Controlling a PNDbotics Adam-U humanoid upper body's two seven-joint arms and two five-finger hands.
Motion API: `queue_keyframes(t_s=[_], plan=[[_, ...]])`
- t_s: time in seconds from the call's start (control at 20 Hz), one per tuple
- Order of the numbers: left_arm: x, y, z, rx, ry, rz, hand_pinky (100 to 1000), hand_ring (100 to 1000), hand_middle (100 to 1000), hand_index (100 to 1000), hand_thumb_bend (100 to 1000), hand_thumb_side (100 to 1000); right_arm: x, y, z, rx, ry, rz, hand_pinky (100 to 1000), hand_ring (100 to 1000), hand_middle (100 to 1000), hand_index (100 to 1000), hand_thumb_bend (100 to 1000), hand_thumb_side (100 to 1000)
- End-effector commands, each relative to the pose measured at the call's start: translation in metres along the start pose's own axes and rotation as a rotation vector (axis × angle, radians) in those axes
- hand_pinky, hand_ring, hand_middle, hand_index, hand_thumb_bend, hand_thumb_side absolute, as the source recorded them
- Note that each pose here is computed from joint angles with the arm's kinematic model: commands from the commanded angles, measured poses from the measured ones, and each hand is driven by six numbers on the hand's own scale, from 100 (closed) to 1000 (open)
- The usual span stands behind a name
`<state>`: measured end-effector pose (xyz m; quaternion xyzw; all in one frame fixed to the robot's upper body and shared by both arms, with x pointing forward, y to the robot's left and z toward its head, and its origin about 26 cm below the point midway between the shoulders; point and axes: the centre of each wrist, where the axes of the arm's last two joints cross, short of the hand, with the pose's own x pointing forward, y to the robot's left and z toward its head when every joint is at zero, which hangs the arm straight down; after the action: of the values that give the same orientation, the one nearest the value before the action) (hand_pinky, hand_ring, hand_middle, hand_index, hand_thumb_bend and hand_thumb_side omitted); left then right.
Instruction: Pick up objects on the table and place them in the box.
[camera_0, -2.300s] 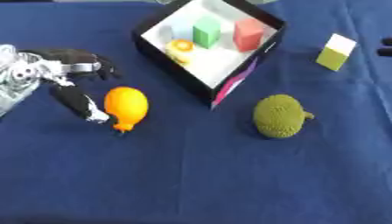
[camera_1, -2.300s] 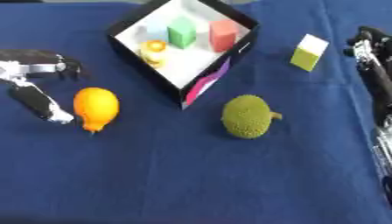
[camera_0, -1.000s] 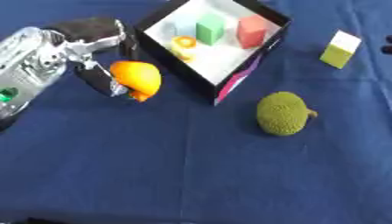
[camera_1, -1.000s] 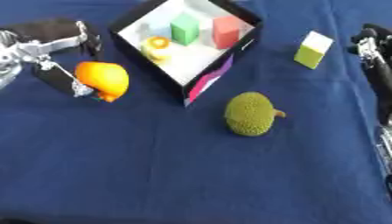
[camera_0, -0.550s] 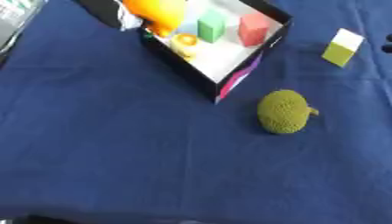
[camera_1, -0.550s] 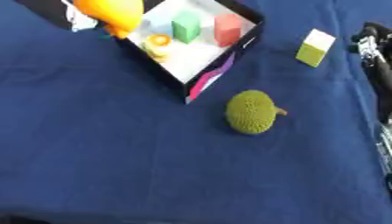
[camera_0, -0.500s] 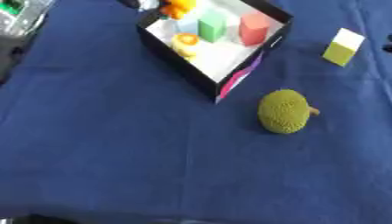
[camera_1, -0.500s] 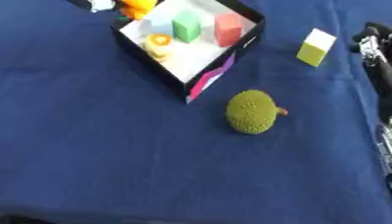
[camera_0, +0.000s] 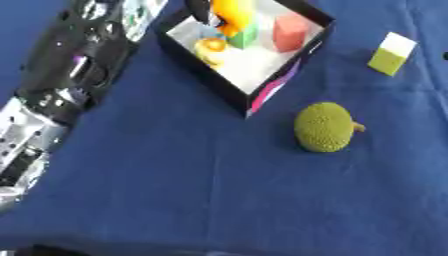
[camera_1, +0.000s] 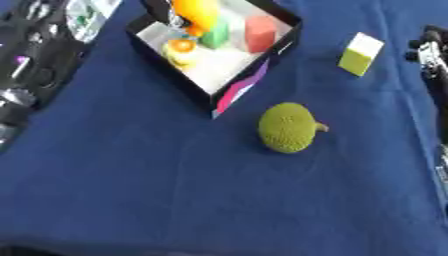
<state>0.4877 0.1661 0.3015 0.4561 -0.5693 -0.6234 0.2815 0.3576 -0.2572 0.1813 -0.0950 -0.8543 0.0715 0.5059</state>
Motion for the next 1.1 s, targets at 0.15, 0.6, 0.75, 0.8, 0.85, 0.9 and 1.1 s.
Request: queue_keyframes(t_s=[0.15,0.6,0.75,0.8,0.85,0.9,1.1], plan=[[-0.007,0.002,-0.006,0.065,0.021,-0.015,726,715,669,621,503,100,0.010,0.000,-0.005,0.005,-0.038,-0.005,984,767,721,859,100,692],[-0.032,0.028,0.018,0.209,0.036,0.239,795,832,841,898,381,241,0.011,-0.003,-0.005,-0.007,-0.042,-0.006,985,767,719,859,100,691],[-0.047,0.051,0.042,0.290,0.018,0.348,783,817,821,875,321,181,0.010,-0.007,-0.004,-0.017,-0.038,0.000,984,767,719,859,100,691],[-0.051,0.058,0.052,0.304,0.007,0.360,781,814,818,873,312,188,0.010,-0.009,-0.003,-0.020,-0.035,0.005,984,767,719,859,100,691],[-0.054,0.063,0.061,0.310,-0.005,0.373,780,812,816,870,306,191,0.009,-0.010,-0.003,-0.023,-0.033,0.010,984,767,719,859,100,691],[-0.057,0.067,0.071,0.314,-0.021,0.385,778,809,815,869,288,209,0.008,-0.011,-0.002,-0.026,-0.030,0.015,984,767,718,859,100,692],[-0.064,0.080,0.118,0.395,-0.070,0.447,755,784,792,847,202,170,0.007,-0.016,-0.001,-0.037,-0.023,0.028,984,767,718,859,100,690]])
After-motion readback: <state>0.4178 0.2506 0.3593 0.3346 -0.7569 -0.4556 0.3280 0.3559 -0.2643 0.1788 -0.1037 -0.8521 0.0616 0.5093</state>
